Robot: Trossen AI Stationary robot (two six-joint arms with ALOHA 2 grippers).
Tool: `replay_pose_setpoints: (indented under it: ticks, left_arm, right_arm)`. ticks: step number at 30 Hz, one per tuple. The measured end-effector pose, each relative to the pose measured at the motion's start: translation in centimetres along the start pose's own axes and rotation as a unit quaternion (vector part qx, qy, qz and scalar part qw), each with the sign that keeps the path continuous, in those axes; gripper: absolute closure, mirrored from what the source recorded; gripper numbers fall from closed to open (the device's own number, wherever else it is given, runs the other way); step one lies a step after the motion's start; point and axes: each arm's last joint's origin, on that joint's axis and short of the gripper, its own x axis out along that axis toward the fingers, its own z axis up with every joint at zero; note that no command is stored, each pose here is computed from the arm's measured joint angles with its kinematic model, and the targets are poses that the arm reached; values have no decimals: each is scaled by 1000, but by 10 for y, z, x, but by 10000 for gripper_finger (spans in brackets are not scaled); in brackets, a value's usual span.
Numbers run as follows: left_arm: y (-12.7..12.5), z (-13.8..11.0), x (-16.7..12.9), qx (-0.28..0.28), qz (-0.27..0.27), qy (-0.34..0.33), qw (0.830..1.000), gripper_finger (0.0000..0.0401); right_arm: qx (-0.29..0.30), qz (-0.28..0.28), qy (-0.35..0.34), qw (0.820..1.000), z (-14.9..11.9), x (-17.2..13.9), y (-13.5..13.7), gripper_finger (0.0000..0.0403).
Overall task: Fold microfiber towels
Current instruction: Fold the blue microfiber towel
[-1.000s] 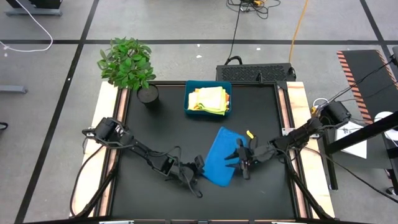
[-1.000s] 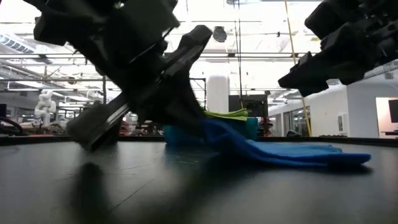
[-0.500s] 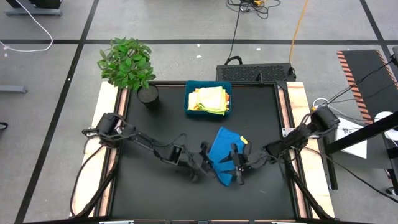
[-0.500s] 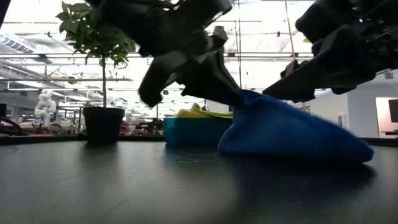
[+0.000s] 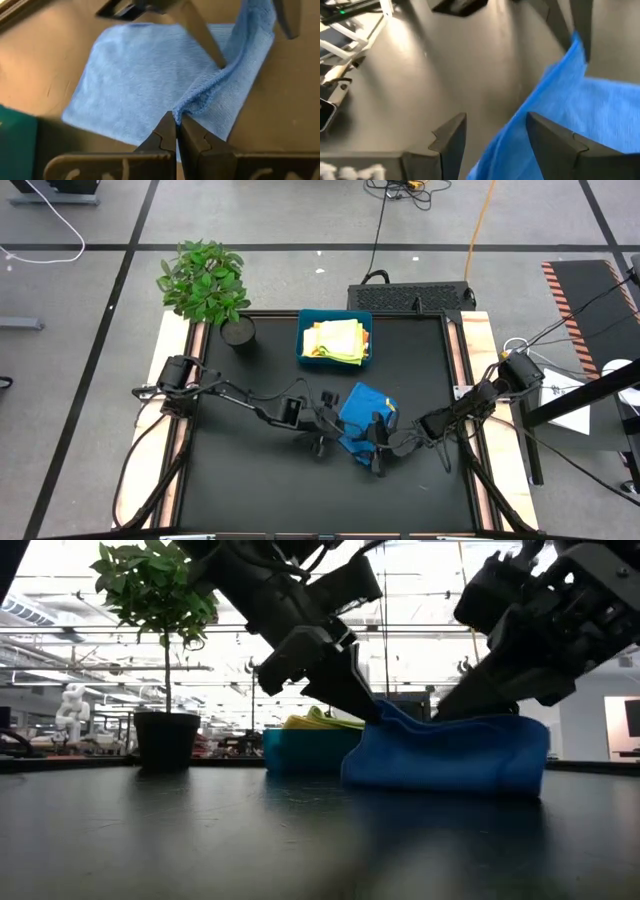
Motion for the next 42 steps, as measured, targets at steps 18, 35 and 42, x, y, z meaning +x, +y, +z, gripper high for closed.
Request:
replay_pose_setpoints:
  ticks: [18, 35, 42]
  left_arm:
    - [9, -6, 1, -16, 3, 20, 1000, 397]
    - [0, -11, -1, -24, -12, 54, 998, 398]
    - [-16, -8, -5, -9, -23, 61, 998, 398]
  right_arm:
    - [19, -44, 72, 996, -15, -2, -8, 207]
    - [-14, -23, 76, 997, -15, -8, -1, 396]
    - [-30, 6, 29, 999, -2, -24, 15, 400]
